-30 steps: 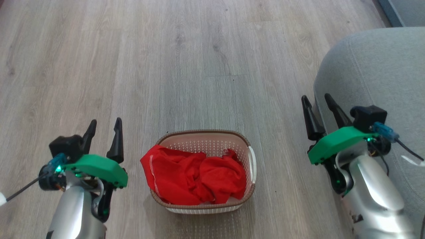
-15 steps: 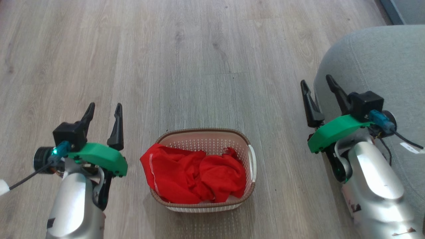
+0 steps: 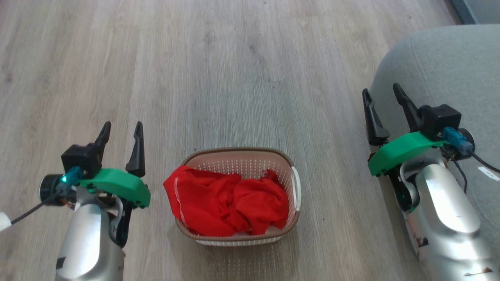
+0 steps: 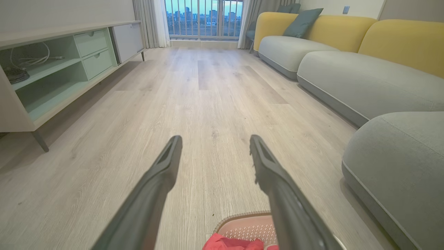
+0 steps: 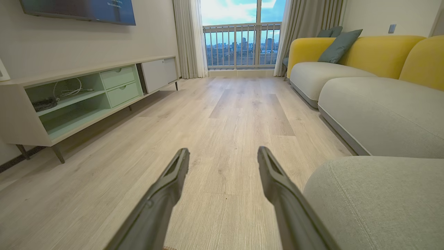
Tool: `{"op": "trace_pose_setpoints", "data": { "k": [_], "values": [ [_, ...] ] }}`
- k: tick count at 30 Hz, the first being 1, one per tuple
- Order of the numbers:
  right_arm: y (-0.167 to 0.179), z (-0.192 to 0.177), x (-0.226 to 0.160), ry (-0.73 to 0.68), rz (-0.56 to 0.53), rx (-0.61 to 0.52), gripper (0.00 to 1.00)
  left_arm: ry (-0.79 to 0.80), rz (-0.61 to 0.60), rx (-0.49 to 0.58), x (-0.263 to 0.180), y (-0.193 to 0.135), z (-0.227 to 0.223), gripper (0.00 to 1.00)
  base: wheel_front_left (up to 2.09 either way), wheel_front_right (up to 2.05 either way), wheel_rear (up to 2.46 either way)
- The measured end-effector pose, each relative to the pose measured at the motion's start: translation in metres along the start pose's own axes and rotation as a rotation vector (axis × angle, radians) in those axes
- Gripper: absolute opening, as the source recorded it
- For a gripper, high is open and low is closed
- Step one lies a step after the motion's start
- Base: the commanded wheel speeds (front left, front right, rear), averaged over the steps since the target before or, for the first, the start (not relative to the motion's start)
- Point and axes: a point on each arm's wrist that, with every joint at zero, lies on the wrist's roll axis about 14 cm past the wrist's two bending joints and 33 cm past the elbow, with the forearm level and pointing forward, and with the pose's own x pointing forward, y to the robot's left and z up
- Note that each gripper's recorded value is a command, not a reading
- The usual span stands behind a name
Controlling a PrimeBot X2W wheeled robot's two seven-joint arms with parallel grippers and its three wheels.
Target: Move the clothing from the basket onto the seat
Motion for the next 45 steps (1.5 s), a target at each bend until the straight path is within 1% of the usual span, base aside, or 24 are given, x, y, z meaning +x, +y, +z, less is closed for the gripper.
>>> {"op": "trace_pose_setpoints", "data": {
  "k": [5, 11, 14, 22, 23, 28, 33, 36, 39, 42, 45],
  "values": [
    [-0.002, -0.008, 0.010, 0.006, -0.002, 0.006, 1.00, 0.056, -0.023, -0.016, 0.006, -0.007, -0.023, 1.00, 0.00, 0.00, 0.00],
    [-0.004, -0.003, 0.044, -0.044, 0.013, -0.012, 1.00, 0.115, -0.063, -0.064, 0.030, -0.022, -0.053, 1.00, 0.00, 0.00, 0.00],
    [-0.006, -0.010, 0.059, -0.051, 0.015, -0.019, 1.00, 0.151, -0.091, -0.091, 0.043, -0.032, -0.072, 1.00, 0.00, 0.00, 0.00],
    [-0.016, -0.050, 0.099, -0.025, 0.015, -0.034, 1.00, 0.330, -0.145, -0.167, 0.065, -0.054, -0.154, 1.00, 0.00, 0.00, 0.00],
    [-0.016, -0.050, 0.099, -0.025, 0.015, -0.034, 1.00, 0.330, -0.145, -0.167, 0.065, -0.054, -0.154, 1.00, 0.00, 0.00, 0.00],
    [-0.022, -0.093, 0.115, 0.033, 0.017, -0.038, 1.00, 0.501, -0.136, -0.186, 0.063, -0.057, -0.224, 1.00, 0.00, 0.00, 0.00],
    [-0.029, -0.141, 0.116, 0.116, 0.012, -0.041, 1.00, 0.655, -0.090, -0.149, 0.056, -0.050, -0.283, 1.00, 0.00, 0.00, 0.00],
    [-0.032, -0.161, 0.115, 0.149, 0.007, -0.041, 1.00, 0.726, -0.082, -0.090, 0.052, -0.046, -0.309, 1.00, 0.00, 0.00, 0.00],
    [-0.035, -0.175, 0.112, 0.174, 0.003, -0.041, 1.00, 0.784, -0.091, -0.015, 0.046, -0.042, -0.328, 1.00, 0.00, 0.00, 0.00],
    [-0.038, -0.181, 0.110, 0.185, -0.005, -0.042, 1.00, 0.818, -0.100, 0.041, 0.041, -0.039, -0.338, 1.00, 0.00, 0.00, 0.00],
    [-0.040, -0.182, 0.110, 0.187, -0.009, -0.042, 1.00, 0.836, -0.150, 0.113, 0.038, -0.040, -0.343, 1.00, 0.00, 0.00, 0.00]
  ]
}}
